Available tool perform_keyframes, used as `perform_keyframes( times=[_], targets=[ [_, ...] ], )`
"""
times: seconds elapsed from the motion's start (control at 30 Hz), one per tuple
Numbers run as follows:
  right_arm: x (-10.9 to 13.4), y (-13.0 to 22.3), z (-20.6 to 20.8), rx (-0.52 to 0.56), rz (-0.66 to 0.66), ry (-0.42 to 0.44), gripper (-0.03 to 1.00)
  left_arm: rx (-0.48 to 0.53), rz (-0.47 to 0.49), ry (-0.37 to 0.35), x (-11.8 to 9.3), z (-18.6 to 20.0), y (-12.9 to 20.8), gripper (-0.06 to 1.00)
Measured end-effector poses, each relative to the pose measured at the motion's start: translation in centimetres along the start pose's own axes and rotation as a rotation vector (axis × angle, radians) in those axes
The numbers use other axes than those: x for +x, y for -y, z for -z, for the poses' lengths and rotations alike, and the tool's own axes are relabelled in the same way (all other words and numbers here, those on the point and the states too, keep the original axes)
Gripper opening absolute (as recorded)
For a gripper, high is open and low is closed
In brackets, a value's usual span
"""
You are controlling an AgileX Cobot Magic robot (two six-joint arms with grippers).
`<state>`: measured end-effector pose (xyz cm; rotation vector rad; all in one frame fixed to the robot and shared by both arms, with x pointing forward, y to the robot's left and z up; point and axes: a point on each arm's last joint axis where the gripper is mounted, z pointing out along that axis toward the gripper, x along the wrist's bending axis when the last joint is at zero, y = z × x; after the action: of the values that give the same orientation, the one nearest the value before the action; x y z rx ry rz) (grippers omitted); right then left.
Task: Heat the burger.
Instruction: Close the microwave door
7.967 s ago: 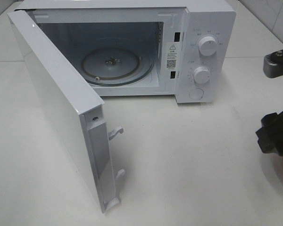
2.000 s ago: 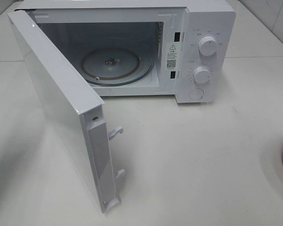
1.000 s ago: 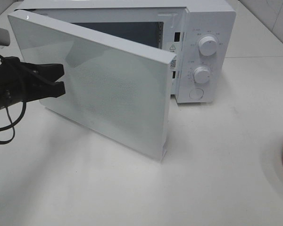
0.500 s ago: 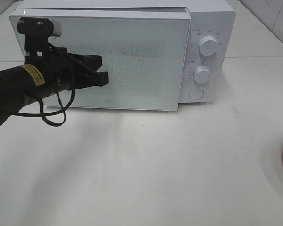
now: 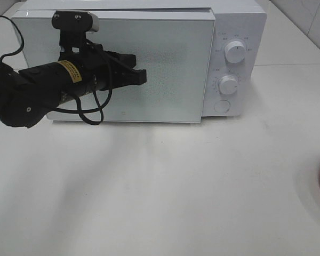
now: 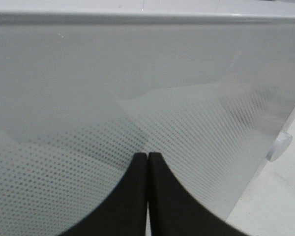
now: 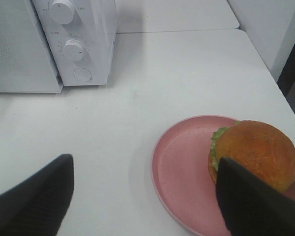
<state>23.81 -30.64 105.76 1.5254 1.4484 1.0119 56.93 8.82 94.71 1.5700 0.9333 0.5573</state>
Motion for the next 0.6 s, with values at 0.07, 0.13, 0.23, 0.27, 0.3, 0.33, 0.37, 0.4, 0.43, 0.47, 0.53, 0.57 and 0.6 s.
perform_keyframes(
  times=[0.07, 0.13, 0.23, 0.27, 0.3, 0.33, 0.37, 0.4, 0.43, 0.47, 0.53, 0.57, 0.6],
  targets=[
    [0.0, 0.0, 0.0, 0.000, 0.000, 0.000, 0.77, 0.004, -0.008, 0.009, -0.2, -0.3, 0.0, 0.00],
    [0.0, 0.0, 0.0, 0.000, 0.000, 0.000, 0.77, 0.003, -0.012, 0.014, -0.3, -0.5, 0.0, 0.00],
    [0.0, 0.0, 0.0, 0.000, 0.000, 0.000, 0.77, 0.028, -0.035, 0.032, -0.8, -1.2, 0.0, 0.00],
    [0.0, 0.0, 0.0, 0.000, 0.000, 0.000, 0.77, 0.031, -0.040, 0.035, -0.9, -1.4, 0.0, 0.00],
    [0.0, 0.0, 0.0, 0.000, 0.000, 0.000, 0.77, 0.031, -0.040, 0.035, -0.9, -1.4, 0.0, 0.00],
    [0.0, 0.0, 0.0, 0.000, 0.000, 0.000, 0.77, 0.036, -0.045, 0.044, -1.2, -1.7, 0.0, 0.00],
    [0.0, 0.0, 0.0, 0.000, 0.000, 0.000, 0.77, 0.035, -0.049, 0.049, -1.4, -1.9, 0.0, 0.00],
    [0.0, 0.0, 0.0, 0.000, 0.000, 0.000, 0.77, 0.035, -0.049, 0.049, -1.4, -1.9, 0.0, 0.00],
    [0.0, 0.0, 0.0, 0.000, 0.000, 0.000, 0.77, 0.034, -0.054, 0.060, -1.7, -2.3, 0.1, 0.00],
    [0.0, 0.0, 0.0, 0.000, 0.000, 0.000, 0.77, 0.033, -0.058, 0.066, -1.9, -2.5, 0.1, 0.00],
    [0.0, 0.0, 0.0, 0.000, 0.000, 0.000, 0.77, 0.035, -0.063, 0.079, -2.4, -3.0, 0.3, 0.00],
    [0.0, 0.0, 0.0, 0.000, 0.000, 0.000, 0.77, 0.032, -0.066, 0.085, -2.6, -3.6, 0.3, 0.00],
    [0.0, 0.0, 0.0, 0.000, 0.000, 0.000, 0.77, 0.032, -0.066, 0.085, -2.6, -3.6, 0.3, 0.00]
  ],
)
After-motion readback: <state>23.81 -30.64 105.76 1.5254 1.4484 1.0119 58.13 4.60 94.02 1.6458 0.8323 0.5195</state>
